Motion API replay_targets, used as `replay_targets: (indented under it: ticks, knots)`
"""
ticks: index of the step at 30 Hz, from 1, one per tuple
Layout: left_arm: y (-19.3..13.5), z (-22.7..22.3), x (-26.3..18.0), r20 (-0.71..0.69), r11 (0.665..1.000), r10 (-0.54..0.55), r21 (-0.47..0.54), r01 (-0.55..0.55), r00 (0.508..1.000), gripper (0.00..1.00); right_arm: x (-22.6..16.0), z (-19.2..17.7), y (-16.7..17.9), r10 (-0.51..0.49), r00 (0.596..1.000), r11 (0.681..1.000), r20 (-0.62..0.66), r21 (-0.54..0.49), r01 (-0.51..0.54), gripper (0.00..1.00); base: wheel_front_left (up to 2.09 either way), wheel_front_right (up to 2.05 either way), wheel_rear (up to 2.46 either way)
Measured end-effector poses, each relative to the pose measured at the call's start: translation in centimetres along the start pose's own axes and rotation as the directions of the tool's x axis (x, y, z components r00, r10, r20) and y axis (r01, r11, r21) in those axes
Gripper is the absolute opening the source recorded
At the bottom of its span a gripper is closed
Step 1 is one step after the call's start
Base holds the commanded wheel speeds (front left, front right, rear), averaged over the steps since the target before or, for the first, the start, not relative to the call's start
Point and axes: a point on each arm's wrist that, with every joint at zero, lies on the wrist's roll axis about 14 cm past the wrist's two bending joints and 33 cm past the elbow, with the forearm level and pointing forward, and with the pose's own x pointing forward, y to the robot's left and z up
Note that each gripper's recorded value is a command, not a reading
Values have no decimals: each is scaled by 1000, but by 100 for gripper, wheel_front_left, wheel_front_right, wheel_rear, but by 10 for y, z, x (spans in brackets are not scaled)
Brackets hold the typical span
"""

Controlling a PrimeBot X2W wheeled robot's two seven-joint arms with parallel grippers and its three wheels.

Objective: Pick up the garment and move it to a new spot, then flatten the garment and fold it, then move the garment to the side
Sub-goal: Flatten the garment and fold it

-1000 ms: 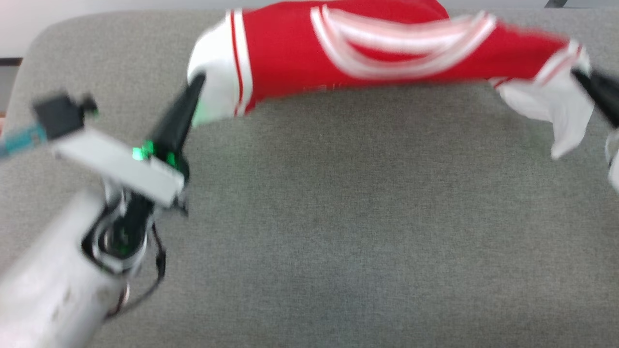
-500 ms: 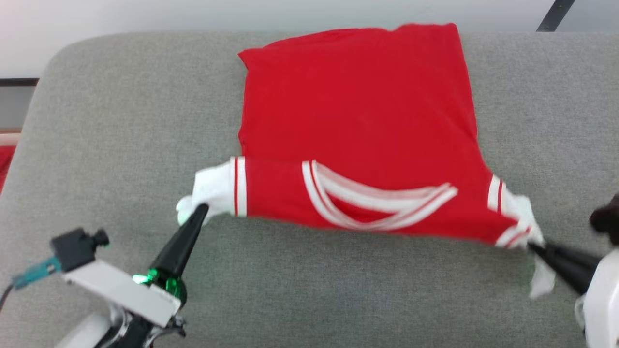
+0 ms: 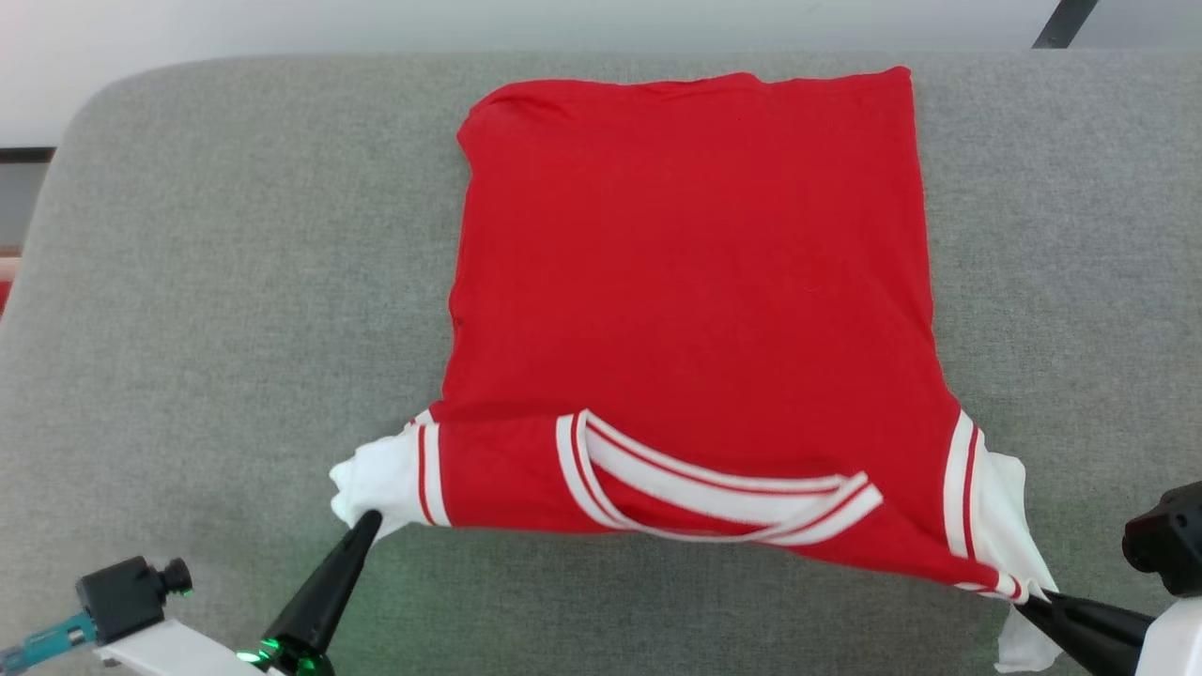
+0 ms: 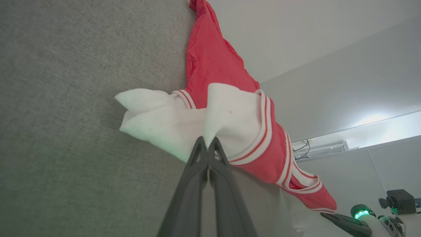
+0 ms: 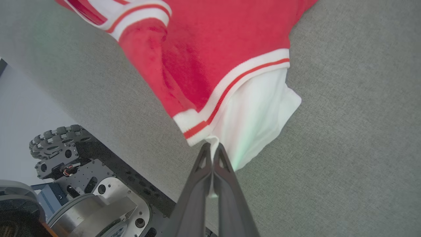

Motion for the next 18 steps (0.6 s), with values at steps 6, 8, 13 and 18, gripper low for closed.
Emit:
replay_targets:
  ticks: [6,8,13,18]
  knots:
    - [26,-16,-3,-50,996,76,44,-73,996,0,13,-17,10,56,997,997,-58,56,-53,0,0,0,0]
    - [30,-25,0,-70,996,85,45,-82,994,0,20,-24,8,64,994,995,-85,78,-57,0,0,0,0]
    - [48,-39,5,-115,989,135,80,-126,984,0,37,-38,-1,57,990,994,-125,103,-44,0,0,0,0]
    - [57,-51,9,-142,985,158,91,-146,977,0,53,-50,-7,58,987,991,-148,127,-39,0,0,0,0]
